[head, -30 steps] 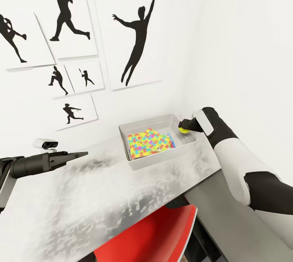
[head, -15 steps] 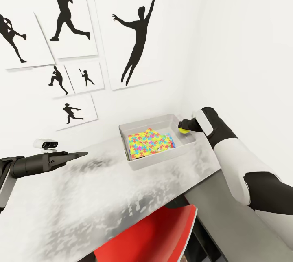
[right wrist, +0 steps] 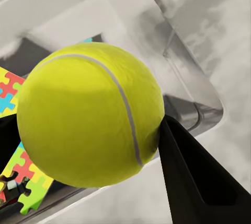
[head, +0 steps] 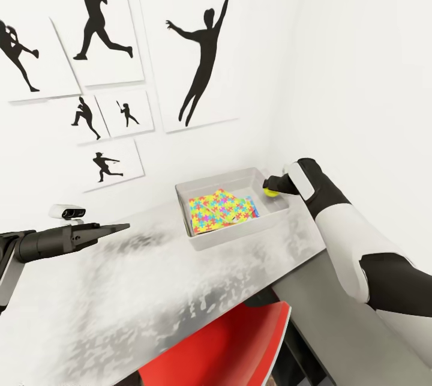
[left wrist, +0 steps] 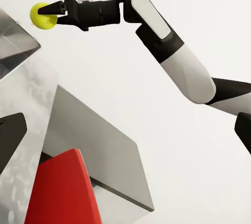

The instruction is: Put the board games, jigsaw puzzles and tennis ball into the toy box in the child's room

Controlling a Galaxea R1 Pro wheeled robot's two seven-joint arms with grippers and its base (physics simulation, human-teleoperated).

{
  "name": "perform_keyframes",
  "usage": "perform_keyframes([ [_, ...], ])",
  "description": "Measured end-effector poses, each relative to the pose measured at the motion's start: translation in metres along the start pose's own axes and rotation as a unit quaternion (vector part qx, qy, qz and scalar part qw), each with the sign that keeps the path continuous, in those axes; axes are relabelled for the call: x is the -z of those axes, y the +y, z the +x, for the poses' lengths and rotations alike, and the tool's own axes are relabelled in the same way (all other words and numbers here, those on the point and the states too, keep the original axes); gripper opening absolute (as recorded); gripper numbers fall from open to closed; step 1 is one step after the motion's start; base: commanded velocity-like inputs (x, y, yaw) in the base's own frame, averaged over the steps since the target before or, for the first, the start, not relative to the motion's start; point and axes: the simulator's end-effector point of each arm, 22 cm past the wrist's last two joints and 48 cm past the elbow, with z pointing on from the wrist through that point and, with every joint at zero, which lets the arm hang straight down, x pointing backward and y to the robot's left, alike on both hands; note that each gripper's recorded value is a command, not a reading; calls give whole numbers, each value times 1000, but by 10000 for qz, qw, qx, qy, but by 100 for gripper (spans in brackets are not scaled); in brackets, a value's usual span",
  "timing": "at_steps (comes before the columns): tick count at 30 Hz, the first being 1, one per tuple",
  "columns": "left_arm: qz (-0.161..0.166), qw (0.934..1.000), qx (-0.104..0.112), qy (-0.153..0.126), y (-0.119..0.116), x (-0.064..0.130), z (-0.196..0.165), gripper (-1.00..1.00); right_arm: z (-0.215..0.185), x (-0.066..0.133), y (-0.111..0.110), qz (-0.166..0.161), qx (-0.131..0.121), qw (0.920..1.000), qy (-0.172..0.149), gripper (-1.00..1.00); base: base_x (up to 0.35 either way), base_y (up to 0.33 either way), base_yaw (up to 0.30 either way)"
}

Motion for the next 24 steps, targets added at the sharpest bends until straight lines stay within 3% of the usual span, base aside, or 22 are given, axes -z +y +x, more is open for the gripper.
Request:
perform_keyframes([
  [24,-36,9998,172,29,17,-1,8,100,15,-22,-5,60,17,9998,180,-100,0,0,87],
])
